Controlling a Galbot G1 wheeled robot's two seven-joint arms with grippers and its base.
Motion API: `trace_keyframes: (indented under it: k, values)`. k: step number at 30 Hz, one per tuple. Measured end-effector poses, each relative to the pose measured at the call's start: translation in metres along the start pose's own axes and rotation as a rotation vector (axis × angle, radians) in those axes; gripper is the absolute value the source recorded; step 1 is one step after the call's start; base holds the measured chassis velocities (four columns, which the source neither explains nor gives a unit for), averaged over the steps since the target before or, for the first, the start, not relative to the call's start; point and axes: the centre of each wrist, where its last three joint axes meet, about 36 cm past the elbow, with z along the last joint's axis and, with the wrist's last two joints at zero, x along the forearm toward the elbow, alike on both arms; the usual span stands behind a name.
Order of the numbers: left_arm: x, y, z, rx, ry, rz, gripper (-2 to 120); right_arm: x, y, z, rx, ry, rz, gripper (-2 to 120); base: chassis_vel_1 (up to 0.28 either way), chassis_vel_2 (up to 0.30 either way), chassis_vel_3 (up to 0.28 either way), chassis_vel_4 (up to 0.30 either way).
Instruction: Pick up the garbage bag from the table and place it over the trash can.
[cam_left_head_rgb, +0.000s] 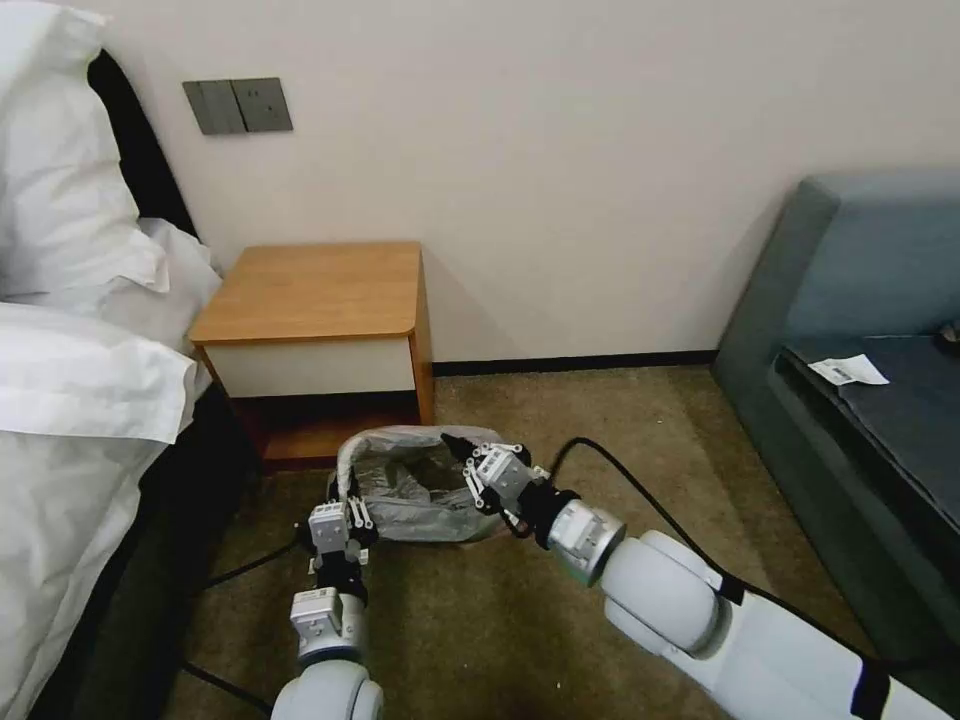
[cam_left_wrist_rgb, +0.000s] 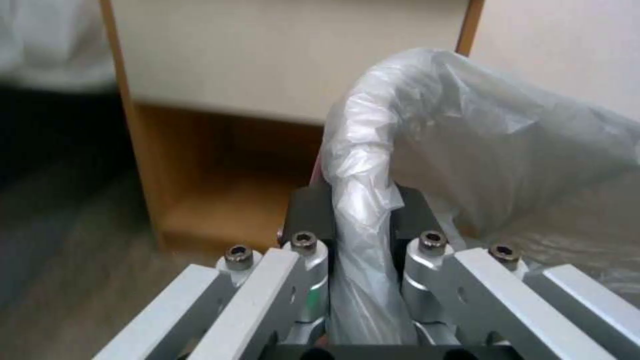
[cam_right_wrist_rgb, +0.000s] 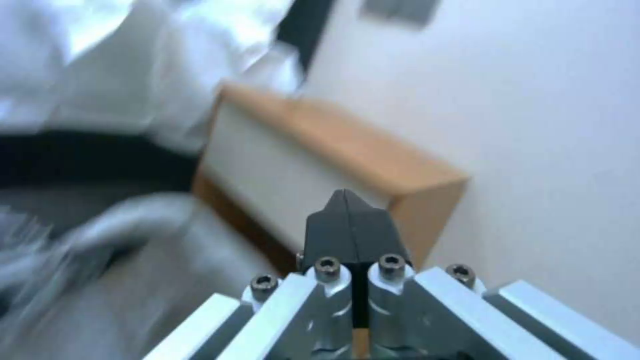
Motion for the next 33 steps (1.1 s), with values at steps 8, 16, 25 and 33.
trace_keyframes:
  k: [8,16,25,33]
  values:
    - [0.008,-0.004,-0.026,0.221,0.216,-0.002,11,0.004,-0.018,-0.018,-0.058,-0.059,0.177,0,0.0,0.0,0.0,0.0]
    - [0.007,0.002,-0.016,0.282,0.355,0.083,11,0.0,-0.048,-0.017,-0.186,-0.068,0.41,0,0.0,0.0,0.0,0.0]
    - [0.0,0.007,0.008,0.205,0.374,0.119,11,0.005,-0.046,0.001,-0.227,-0.048,0.483,0,0.0,0.0,0.0,0.0]
    - [-0.002,0.007,0.018,0.171,0.356,0.121,11,0.006,-0.02,0.012,-0.321,0.021,0.524,14,0.0,0.0,0.0,0.0]
